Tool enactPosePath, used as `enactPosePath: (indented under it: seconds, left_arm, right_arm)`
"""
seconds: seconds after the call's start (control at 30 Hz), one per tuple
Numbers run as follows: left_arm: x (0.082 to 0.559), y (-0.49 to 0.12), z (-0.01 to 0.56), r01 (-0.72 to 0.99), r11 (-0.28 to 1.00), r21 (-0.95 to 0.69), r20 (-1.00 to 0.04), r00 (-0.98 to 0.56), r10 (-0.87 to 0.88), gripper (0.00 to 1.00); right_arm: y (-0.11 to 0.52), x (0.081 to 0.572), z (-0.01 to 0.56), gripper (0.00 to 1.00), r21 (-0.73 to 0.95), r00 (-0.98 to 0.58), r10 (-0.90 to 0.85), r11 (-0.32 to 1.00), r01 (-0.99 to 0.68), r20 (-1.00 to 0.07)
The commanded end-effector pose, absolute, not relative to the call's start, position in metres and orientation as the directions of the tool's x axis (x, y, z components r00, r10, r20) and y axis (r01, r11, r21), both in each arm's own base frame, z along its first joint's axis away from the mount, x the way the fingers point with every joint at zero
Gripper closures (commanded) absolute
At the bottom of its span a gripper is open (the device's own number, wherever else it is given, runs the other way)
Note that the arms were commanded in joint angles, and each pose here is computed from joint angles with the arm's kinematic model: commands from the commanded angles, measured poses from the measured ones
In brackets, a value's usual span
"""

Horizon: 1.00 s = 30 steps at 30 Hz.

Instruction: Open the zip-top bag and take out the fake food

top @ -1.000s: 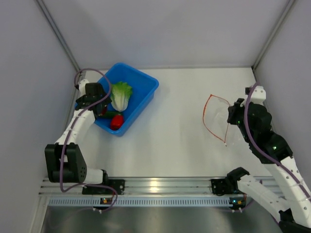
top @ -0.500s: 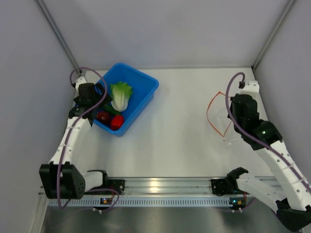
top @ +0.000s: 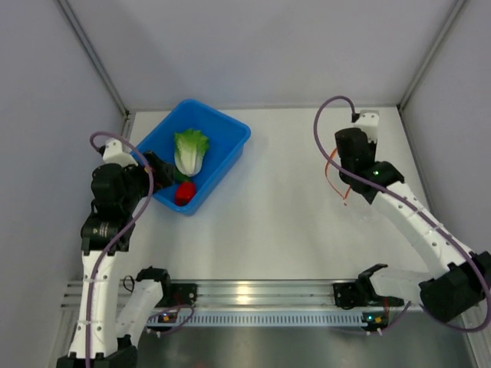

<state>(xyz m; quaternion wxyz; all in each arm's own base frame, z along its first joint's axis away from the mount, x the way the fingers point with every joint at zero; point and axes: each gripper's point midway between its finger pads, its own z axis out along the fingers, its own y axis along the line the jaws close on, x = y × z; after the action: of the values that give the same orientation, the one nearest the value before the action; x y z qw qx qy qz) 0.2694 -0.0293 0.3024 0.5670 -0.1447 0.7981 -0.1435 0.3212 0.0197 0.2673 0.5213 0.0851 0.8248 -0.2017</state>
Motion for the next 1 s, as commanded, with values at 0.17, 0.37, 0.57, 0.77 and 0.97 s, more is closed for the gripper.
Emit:
enactPosePath:
  seconds: [0.17, 0.37, 0.57, 0.77, 0.97]
  left_arm:
    - [0.234, 0.000, 0.295, -0.170, 0.937, -0.306, -0.913, -0.225, -0.339, 0.02]
    - [0.245, 0.019, 0.275, -0.289, 0.918, -0.271, -0.905, -0.249, -0.345, 0.02]
    - [0.255, 0.026, 0.255, -0.343, 0.911, -0.230, -0.891, -0.301, -0.339, 0.02]
    - [0.250, 0.035, 0.255, -0.378, 0.902, -0.210, -0.900, -0.285, -0.329, 0.02]
    - [0.250, 0.034, 0.256, -0.366, 0.910, -0.197, -0.904, -0.291, -0.313, 0.02]
  right_arm:
    - [0.061, 0.372, 0.218, 1.00, -0.220, -0.482, -0.043, 0.922, 0.318, -0.875]
    - [0.103, 0.381, 0.232, 0.83, -0.044, -0.444, 0.048, 0.980, 0.194, -0.895]
    - [0.124, 0.366, 0.284, 0.63, 0.101, -0.368, 0.113, 0.994, 0.051, -0.923]
    - [0.109, 0.334, 0.328, 0.35, 0.143, -0.303, 0.145, 0.989, 0.028, -0.942]
    - [0.082, 0.295, 0.344, 0.01, 0.137, -0.257, 0.140, 0.990, 0.031, -0.956]
